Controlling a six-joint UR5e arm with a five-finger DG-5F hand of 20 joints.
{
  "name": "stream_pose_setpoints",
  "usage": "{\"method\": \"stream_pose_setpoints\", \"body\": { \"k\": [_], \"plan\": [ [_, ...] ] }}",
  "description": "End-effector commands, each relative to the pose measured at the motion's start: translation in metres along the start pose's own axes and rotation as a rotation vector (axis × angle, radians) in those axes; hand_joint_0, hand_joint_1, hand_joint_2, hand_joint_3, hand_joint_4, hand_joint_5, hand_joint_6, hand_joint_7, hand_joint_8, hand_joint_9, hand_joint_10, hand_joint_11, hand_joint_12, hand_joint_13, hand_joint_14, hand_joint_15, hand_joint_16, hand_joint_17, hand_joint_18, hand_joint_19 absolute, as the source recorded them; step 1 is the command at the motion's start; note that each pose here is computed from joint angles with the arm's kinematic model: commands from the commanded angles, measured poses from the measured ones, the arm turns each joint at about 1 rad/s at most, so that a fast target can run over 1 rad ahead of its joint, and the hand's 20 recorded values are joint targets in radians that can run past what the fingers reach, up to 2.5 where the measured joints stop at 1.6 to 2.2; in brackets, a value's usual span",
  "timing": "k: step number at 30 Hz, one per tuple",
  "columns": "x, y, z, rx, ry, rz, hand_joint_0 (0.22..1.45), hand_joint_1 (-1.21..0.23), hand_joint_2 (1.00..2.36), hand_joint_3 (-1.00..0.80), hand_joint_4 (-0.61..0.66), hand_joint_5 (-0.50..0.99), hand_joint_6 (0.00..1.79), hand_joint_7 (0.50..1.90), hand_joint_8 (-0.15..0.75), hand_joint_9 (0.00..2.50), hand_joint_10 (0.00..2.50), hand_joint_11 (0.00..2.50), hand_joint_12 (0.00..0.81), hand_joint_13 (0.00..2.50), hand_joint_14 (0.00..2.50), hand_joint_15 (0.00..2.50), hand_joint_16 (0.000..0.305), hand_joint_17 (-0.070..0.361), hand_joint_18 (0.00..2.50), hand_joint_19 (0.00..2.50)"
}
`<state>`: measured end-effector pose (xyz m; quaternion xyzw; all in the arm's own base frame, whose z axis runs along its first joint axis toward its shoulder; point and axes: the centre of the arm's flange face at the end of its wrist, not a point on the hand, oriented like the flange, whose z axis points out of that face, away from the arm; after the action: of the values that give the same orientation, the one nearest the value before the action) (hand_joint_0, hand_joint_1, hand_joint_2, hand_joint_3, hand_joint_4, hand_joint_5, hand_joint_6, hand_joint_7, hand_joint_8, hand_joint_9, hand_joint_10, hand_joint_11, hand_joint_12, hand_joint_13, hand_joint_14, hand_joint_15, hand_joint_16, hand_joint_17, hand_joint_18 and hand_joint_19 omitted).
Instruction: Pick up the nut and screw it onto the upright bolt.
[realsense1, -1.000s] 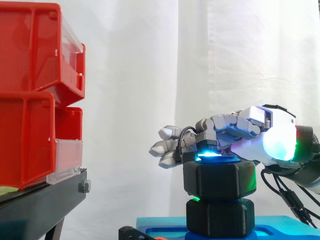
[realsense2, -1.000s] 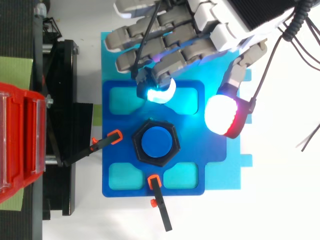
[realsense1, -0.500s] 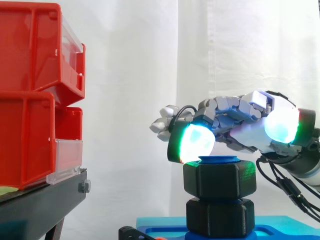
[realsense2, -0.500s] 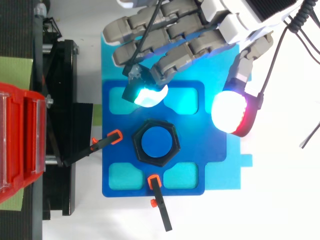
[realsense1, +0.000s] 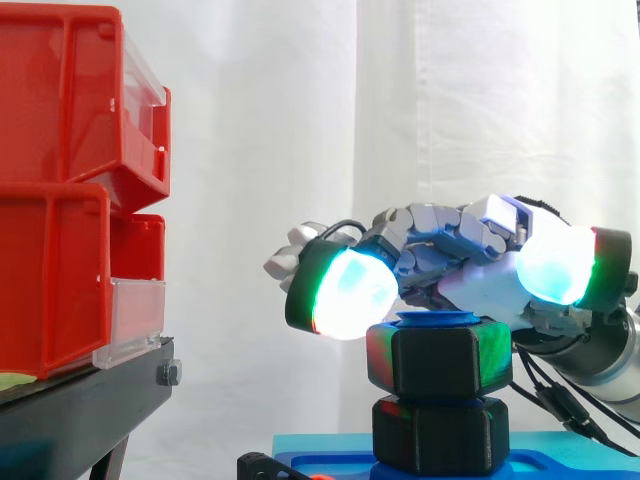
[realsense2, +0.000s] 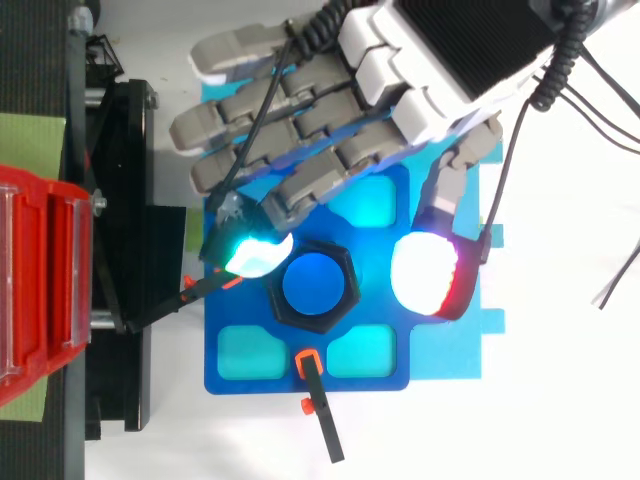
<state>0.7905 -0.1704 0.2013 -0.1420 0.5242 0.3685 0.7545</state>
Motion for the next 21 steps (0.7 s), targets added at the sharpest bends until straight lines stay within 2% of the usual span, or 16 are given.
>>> {"method": "stream_pose_setpoints", "body": {
  "k": [1, 21],
  "plan": [
    [0.002, 0.003, 0.007, -0.001, -0.008, 0.008, 0.47, -0.16, 1.0, -0.5, 0.18, -0.2, 0.5, 0.65, 0.217, 0.36, 0.0, 0.0, 0.298, 0.21, 0.0, 0.0, 0.034, 0.076, 0.0, 0.0],
    [0.014, 0.017, 0.029, -0.008, -0.024, 0.022, 0.46, -0.14, 1.0, -0.5, 0.14, -0.22, 0.5, 0.63, 0.204, 0.29, 0.0, 0.0, 0.304, 0.15, 0.0, 0.0, 0.035, 0.078, 0.0, 0.0]
  ]
}}
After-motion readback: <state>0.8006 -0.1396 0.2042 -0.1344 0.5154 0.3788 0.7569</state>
